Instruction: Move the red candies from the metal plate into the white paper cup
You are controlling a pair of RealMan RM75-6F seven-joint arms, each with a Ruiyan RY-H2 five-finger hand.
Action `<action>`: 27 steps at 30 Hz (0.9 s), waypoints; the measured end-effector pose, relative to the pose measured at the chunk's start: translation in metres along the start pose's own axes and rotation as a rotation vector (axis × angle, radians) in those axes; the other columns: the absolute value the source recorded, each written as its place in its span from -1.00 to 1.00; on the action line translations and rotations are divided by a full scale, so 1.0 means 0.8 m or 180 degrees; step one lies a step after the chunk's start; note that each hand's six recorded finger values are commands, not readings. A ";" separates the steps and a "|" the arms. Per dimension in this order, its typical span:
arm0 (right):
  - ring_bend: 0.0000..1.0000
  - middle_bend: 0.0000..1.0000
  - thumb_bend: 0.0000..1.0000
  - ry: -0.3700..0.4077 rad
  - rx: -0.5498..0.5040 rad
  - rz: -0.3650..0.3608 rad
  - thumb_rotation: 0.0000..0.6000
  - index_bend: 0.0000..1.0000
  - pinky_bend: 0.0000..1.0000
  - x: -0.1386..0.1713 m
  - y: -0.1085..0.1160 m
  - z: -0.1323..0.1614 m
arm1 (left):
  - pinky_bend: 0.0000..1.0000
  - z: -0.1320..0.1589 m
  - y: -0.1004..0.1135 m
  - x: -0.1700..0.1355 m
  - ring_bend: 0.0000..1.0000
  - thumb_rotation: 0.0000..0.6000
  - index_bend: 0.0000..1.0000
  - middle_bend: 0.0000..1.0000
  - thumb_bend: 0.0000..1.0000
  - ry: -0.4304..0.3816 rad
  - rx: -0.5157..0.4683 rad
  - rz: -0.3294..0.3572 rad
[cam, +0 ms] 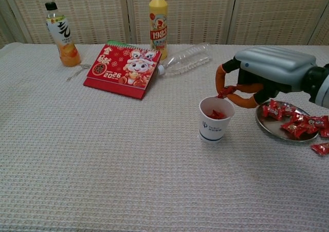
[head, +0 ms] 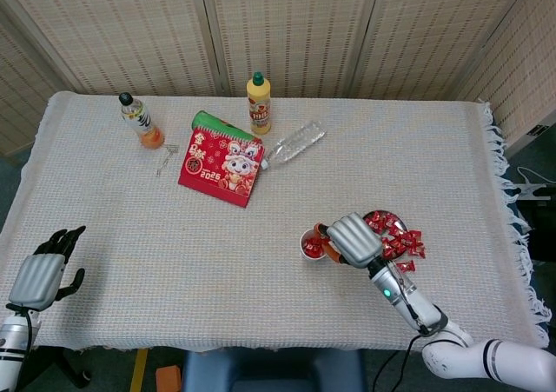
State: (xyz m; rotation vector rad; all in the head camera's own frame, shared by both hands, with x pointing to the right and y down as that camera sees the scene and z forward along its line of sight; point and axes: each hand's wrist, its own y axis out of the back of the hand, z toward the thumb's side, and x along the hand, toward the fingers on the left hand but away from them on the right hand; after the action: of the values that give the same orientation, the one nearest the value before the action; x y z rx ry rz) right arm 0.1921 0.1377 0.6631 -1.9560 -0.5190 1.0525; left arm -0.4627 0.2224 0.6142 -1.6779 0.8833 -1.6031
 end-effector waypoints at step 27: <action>0.84 1.00 -0.47 -0.0553 0.0207 0.0206 1.00 -0.35 1.00 0.052 -0.011 -0.078 | -0.53 0.001 0.002 -0.004 -0.86 1.00 -1.00 -0.79 -0.08 -0.0027 0.0002 0.0031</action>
State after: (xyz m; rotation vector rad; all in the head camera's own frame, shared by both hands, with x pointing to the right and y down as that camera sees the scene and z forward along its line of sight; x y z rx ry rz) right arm 0.2677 0.1411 0.6691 -1.8452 -0.5119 1.2727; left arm -0.4618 0.2238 0.6109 -1.6765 0.8853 -1.5884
